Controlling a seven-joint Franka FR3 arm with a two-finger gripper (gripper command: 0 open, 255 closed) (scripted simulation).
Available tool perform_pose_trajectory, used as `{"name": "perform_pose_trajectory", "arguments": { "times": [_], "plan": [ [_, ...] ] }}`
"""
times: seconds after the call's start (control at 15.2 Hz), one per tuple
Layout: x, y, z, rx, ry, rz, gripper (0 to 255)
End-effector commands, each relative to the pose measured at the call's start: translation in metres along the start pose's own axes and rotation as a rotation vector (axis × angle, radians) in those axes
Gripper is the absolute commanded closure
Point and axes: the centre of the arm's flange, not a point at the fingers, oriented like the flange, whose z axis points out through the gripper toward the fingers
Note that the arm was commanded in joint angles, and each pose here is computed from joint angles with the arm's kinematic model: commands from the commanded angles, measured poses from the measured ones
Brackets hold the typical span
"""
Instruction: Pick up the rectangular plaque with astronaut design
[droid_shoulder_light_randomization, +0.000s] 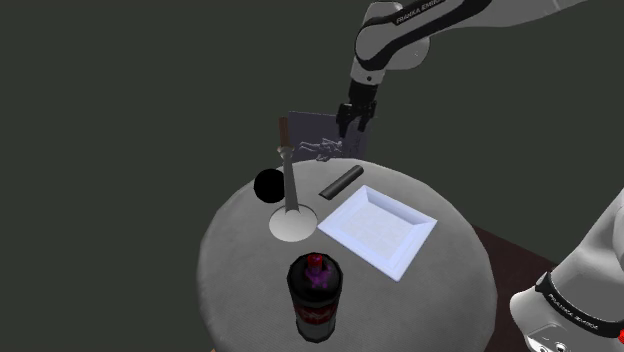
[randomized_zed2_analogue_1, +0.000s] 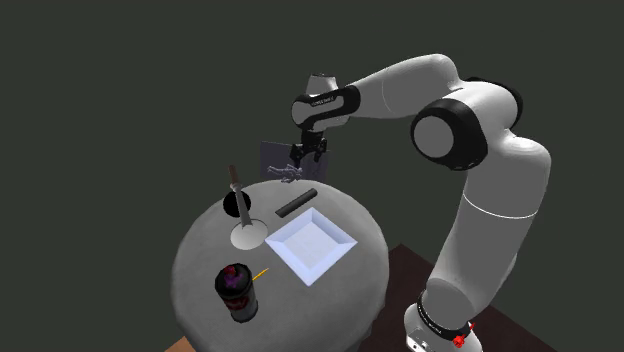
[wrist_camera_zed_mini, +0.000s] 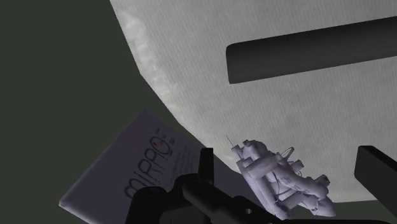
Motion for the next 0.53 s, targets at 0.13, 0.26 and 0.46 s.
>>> {"name": "perform_pose_trajectory", "arguments": {
  "times": [0.13, 0.26, 0.46],
  "plan": [
    [0.033, -0.003, 0.034, 0.02, -0.008, -0.007, 0],
    [0.033, -0.001, 0.044, 0.02, -0.008, -0.007, 0],
    [0.031, 0.001, 0.06, 0.02, -0.008, -0.007, 0]
  ]
}}
